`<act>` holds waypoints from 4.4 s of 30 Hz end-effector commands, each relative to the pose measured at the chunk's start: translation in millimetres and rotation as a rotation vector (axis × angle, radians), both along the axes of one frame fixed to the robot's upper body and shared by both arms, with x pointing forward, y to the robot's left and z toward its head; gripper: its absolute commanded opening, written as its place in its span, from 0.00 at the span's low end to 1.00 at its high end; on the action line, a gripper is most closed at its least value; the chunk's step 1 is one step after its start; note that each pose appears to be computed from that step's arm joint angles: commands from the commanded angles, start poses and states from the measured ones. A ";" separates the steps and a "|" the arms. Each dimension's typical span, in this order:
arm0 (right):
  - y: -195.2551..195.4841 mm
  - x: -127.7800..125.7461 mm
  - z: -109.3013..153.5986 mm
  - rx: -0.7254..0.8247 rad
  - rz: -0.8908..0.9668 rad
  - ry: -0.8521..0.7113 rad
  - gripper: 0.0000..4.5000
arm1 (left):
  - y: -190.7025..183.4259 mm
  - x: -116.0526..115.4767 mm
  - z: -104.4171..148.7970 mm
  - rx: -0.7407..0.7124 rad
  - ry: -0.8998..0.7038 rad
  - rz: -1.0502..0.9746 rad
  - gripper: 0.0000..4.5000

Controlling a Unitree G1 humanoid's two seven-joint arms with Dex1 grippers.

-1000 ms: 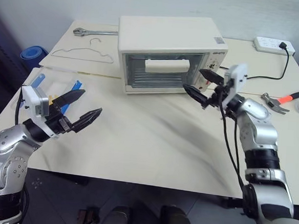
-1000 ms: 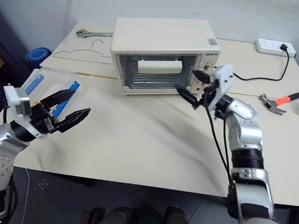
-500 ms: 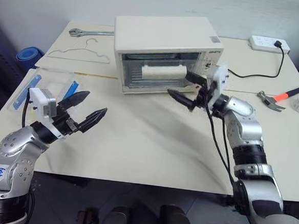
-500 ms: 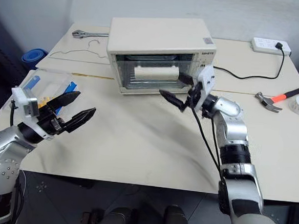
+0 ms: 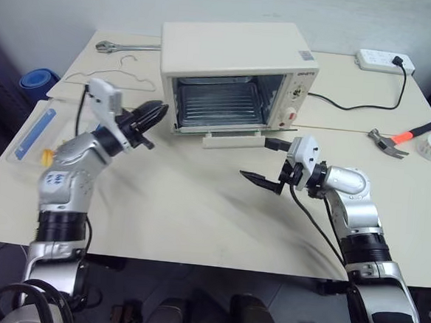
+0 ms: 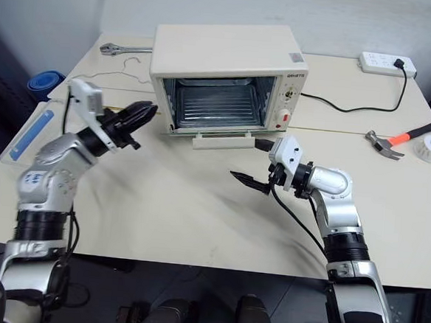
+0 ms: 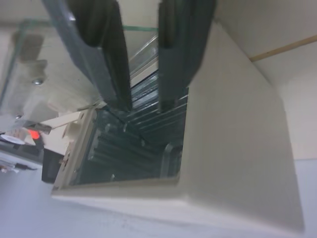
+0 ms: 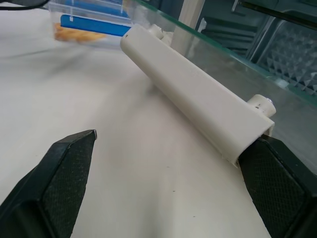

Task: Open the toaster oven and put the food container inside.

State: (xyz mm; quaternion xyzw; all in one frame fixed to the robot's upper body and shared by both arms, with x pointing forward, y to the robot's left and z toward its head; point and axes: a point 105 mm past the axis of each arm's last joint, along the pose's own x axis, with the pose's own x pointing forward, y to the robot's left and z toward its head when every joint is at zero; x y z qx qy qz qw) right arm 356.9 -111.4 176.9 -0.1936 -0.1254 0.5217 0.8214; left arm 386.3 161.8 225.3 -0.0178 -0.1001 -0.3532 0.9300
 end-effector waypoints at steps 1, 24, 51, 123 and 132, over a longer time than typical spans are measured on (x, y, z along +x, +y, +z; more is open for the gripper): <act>-0.9 -7.8 8.1 0.002 0.006 -0.070 1.00 | -11.3 4.8 -4.2 0.094 -0.028 -0.039 0.01; -106.5 -97.5 -8.9 0.228 -0.355 -0.005 1.00 | -29.5 -34.7 -83.5 0.262 0.015 -0.135 0.01; -14.6 -63.5 12.4 0.398 0.088 -0.074 1.00 | 210.6 -228.7 -78.4 -0.295 0.192 1.033 0.99; -53.6 -93.6 -11.0 0.336 -0.216 0.034 1.00 | -9.0 -24.7 -0.5 0.187 0.705 0.302 0.00; -49.2 -103.7 -8.2 0.372 -0.265 0.029 1.00 | -31.7 -7.8 -6.5 0.147 0.706 0.295 0.00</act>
